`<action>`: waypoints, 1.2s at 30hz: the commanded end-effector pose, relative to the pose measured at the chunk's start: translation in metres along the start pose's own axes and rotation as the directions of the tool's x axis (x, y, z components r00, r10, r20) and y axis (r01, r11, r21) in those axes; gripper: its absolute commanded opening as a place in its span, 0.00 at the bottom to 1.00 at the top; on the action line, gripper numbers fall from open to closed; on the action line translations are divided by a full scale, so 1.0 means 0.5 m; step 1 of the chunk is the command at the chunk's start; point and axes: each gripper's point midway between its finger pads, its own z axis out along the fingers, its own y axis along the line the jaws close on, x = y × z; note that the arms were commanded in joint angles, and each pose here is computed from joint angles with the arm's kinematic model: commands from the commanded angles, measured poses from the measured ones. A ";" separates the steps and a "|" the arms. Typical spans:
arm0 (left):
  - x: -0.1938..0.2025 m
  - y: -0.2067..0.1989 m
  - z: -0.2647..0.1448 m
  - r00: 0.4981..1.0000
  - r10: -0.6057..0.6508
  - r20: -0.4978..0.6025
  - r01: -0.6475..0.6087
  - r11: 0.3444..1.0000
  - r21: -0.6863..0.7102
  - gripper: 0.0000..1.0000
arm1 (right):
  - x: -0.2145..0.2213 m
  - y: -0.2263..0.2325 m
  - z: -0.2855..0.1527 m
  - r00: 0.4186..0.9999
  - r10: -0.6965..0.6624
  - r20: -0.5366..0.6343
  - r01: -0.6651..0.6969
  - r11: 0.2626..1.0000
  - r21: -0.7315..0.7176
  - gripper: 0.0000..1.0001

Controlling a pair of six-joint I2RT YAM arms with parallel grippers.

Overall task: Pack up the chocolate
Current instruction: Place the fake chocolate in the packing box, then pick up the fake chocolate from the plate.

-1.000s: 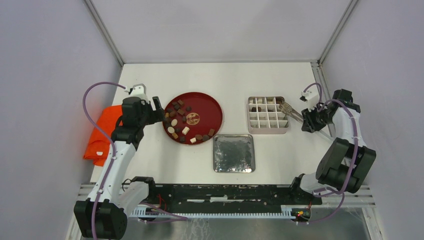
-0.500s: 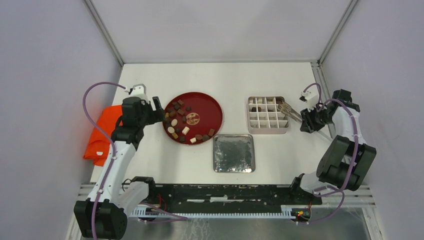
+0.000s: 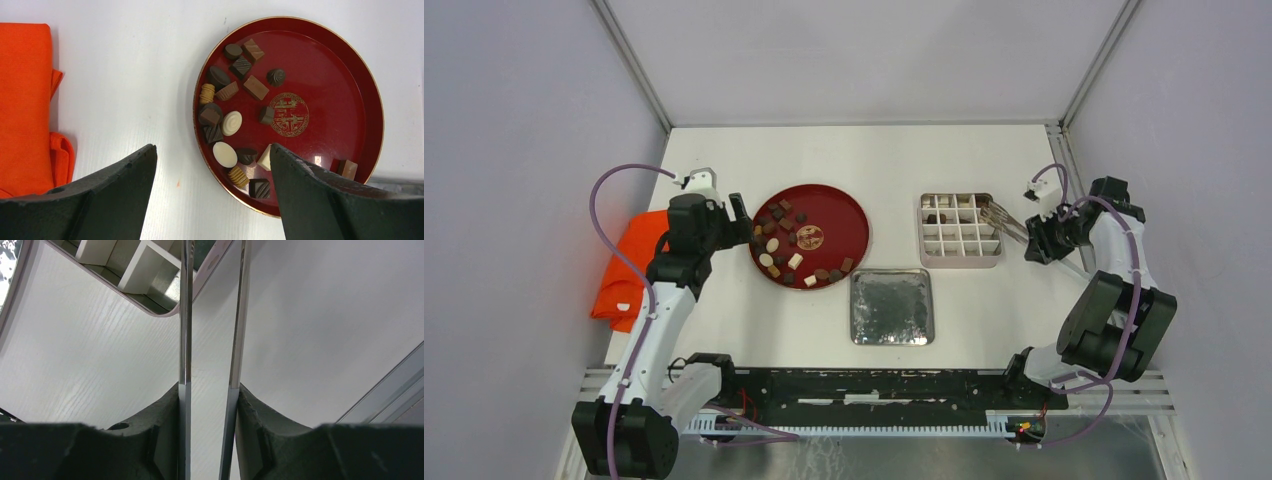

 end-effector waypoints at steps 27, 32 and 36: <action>-0.019 0.006 -0.011 0.999 0.031 0.044 -0.031 0.999 -0.010 0.90 | -0.276 0.188 -0.019 0.891 -0.206 0.404 0.298 0.937 -0.179 0.36; -0.017 0.003 -0.011 0.999 0.030 0.042 -0.030 1.000 0.000 0.94 | -0.339 0.280 0.011 0.846 -0.267 0.462 0.402 0.888 -0.223 0.36; -0.018 0.012 -0.013 0.999 0.021 0.045 -0.020 0.999 -0.028 0.99 | -0.370 0.337 0.037 0.826 -0.321 0.463 0.466 0.851 -0.242 0.36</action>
